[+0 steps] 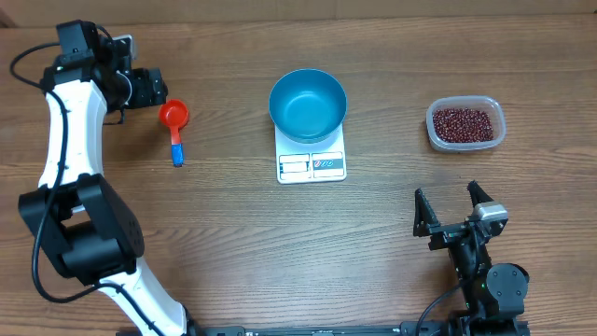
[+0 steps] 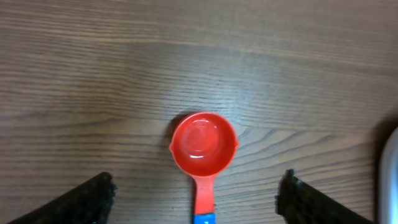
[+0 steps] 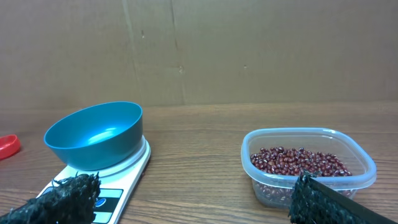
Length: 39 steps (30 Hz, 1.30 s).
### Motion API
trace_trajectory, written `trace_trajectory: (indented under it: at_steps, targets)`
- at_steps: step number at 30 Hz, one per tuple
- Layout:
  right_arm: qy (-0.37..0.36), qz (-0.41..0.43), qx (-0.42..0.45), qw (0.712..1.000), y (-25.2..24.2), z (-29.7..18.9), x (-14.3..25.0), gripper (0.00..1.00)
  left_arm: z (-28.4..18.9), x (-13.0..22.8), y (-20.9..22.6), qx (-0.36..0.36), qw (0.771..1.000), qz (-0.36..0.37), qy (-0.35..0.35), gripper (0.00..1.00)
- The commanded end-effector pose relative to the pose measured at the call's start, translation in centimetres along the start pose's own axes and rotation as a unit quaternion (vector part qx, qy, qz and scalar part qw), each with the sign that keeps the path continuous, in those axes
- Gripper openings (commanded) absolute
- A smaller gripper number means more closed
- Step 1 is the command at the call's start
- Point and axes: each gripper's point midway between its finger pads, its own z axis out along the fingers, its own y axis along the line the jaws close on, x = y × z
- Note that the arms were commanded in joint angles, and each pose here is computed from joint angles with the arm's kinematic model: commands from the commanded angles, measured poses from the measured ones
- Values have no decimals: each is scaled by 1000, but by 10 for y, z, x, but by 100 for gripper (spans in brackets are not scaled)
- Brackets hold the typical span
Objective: Scoop item into bowl and weigh 150g on scale
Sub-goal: 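Reach the left gripper forward over the red scoop, then grasp the red scoop's cup with the left gripper and lift it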
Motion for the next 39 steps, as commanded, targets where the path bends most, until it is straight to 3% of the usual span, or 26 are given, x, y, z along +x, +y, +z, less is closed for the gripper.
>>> trace_trajectory:
  at_steps: [1,9,22,28,30,32,35,39]
  targets:
    - [-1,3,4,1000,-1,0,3,100,19,1,2,-1,999,38,12,78]
    - [-1,3,4,1000,-1,0,3,100,66,16,6,-2,998,53,42,63]
    - [-1,3,4,1000,-1,0,3,100,116,33,16,-21,996,61,64,55]
    - [-1,3,5,1000,-2,0,3,100,125,33,18,-23,996,63,60,43]
    - [-1,3,4,1000,-1,0,3,100,128,36,17,-21,996,62,64,34]
    - [-1,3,5,1000,-2,0,3,100,131,40,16,-20,995,63,70,18]
    - [-1,3,4,1000,-1,0,3,100,132,42,14,-19,995,63,72,4]
    - [-1,3,5,1000,-2,0,3,100,128,37,12,-20,997,38,65,4]
